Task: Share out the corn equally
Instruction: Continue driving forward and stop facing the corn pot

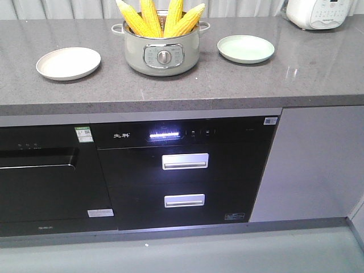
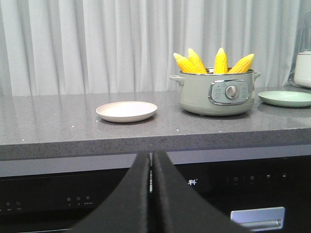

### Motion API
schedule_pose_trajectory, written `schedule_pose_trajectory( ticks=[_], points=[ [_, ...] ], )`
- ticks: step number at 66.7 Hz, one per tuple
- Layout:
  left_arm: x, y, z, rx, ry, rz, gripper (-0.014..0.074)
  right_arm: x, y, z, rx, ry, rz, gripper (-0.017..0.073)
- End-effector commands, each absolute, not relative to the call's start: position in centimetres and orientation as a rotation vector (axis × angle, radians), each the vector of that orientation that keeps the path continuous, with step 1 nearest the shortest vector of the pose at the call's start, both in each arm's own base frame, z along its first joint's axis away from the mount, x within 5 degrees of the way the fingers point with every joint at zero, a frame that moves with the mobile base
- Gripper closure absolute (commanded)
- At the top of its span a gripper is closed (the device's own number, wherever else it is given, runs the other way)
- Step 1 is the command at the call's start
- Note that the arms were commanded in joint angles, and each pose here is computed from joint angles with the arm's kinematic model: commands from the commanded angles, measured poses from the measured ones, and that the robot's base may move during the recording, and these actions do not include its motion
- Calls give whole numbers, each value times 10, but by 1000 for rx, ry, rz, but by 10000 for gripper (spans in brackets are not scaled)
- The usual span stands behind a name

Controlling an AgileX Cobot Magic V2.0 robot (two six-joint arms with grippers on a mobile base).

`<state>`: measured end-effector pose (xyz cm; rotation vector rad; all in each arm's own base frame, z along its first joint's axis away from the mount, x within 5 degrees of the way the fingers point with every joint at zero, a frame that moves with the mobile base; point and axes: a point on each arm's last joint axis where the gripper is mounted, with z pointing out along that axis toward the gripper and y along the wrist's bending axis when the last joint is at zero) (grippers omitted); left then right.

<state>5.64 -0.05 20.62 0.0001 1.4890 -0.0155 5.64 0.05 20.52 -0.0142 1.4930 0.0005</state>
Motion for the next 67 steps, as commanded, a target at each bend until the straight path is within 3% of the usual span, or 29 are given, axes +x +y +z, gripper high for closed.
schedule_pose_trajectory(
  ticks=[1, 67],
  points=[
    [53, 0, 220, -12, 1382, -24, 600, 55, 0, 209, -21, 1419, -18, 564],
    [53, 0, 220, -12, 1382, -24, 600, 55, 0, 209, -21, 1420, -18, 564]
  ],
)
